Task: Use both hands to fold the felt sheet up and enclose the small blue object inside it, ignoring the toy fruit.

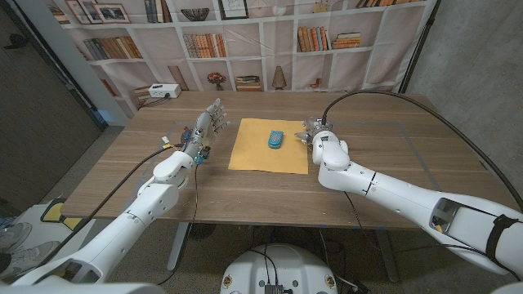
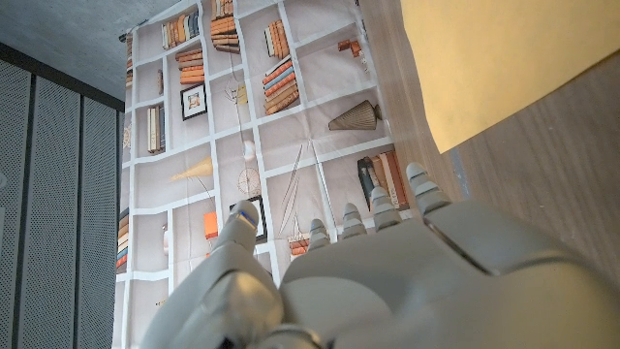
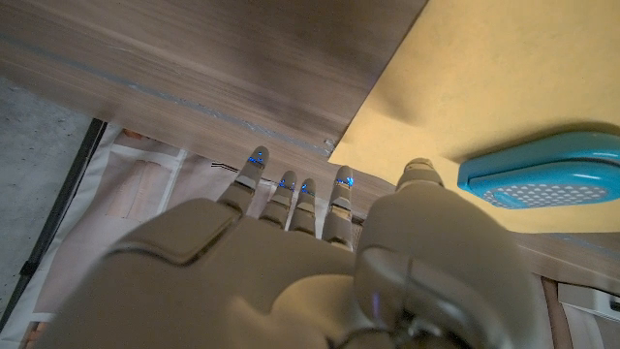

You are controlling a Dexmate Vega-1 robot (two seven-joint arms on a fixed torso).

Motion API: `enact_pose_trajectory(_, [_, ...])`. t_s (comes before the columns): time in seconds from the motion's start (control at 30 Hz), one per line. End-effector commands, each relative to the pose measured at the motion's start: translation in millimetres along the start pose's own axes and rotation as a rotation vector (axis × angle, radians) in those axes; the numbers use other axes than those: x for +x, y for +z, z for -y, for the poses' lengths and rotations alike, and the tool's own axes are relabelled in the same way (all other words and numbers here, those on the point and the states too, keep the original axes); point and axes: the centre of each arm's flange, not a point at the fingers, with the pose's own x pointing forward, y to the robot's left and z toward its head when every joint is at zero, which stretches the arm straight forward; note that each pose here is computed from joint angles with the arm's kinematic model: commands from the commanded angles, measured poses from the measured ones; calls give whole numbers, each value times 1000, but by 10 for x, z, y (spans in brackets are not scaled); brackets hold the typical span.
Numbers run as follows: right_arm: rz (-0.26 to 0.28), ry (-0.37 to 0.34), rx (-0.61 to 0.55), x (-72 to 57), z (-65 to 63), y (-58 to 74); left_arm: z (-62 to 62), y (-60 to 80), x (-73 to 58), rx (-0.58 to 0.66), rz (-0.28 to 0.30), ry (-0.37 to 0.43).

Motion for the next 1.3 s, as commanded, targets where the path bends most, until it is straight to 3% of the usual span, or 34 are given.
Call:
enact_pose_trajectory(0.03, [-57,29,-44,-112,-105,10,-15,18,48,5,3,-6])
enact_pose_trajectory(0.47, [-45,32,-91,-143,-288,102,-30,31,55,8,5,3])
enact_pose_trajectory(0.8, [-117,8,-171,-122,-402,93,-38,31,45,7,5,4])
enact_pose_trajectory(0.9, [-107,2,-185,-127,-421,100,-39,34,45,6,7,4])
enact_pose_trajectory(1.3, [-49,-198,-152,-209,-503,108,-49,55,22,13,5,3])
